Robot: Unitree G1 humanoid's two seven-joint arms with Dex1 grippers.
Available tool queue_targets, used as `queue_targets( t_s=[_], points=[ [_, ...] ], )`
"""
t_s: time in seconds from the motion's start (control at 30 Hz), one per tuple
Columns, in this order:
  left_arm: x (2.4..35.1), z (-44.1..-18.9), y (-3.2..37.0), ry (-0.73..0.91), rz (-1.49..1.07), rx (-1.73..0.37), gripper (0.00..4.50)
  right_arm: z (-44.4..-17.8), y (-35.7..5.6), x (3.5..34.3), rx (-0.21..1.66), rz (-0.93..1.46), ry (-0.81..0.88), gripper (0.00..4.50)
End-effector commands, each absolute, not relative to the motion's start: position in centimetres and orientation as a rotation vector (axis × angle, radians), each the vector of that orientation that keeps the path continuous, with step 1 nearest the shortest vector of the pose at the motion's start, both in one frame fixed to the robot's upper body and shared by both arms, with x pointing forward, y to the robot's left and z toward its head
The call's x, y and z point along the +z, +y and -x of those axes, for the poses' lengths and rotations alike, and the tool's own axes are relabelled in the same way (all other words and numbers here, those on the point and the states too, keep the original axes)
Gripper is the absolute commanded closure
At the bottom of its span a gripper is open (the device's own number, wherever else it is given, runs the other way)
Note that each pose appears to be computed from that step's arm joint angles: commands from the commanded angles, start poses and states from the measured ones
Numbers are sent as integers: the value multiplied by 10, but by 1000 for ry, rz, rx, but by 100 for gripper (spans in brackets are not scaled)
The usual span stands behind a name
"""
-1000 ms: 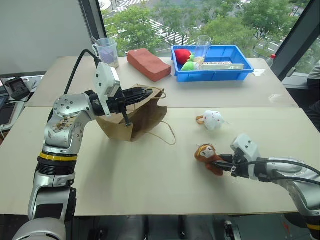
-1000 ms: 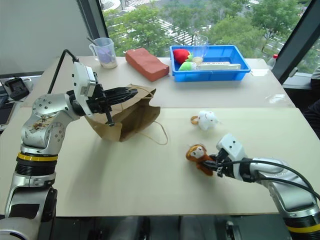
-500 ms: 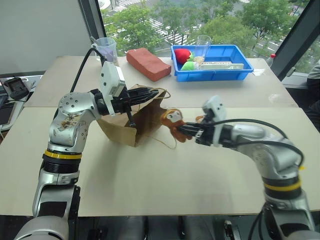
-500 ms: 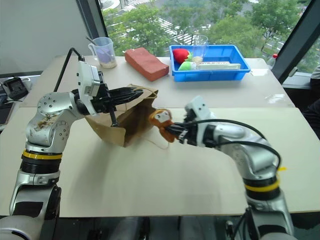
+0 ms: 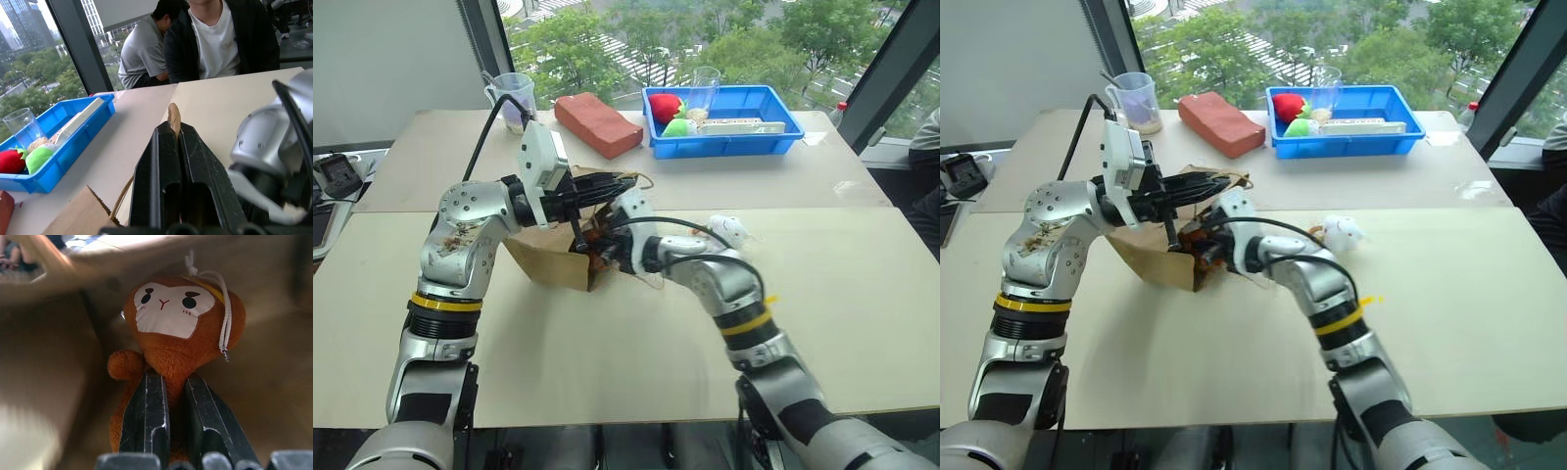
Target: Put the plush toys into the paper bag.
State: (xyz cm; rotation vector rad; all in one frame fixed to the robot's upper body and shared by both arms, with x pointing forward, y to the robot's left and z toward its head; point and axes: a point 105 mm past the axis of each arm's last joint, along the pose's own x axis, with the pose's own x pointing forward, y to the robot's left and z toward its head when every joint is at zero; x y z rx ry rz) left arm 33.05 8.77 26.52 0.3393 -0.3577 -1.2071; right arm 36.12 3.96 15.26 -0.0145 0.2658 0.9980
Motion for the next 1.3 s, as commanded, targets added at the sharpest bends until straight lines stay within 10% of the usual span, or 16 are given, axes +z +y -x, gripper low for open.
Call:
queue_targets(
  t_s=[0.03,0.4,0.97,1.3],
  points=[
    [282,-324,85,-424,-363,-1215,450,-367,46,164,990,-6,174,398],
    [279,-328,88,-414,-373,-1204,450,-358,5,177,1031,-20,78,8],
    [278,-329,93,-415,-380,-1195,450,-395,-203,175,433,337,100,3],
    [278,-329,94,-413,-390,-1186,450,-399,-214,141,436,155,264,56]
  ],
)
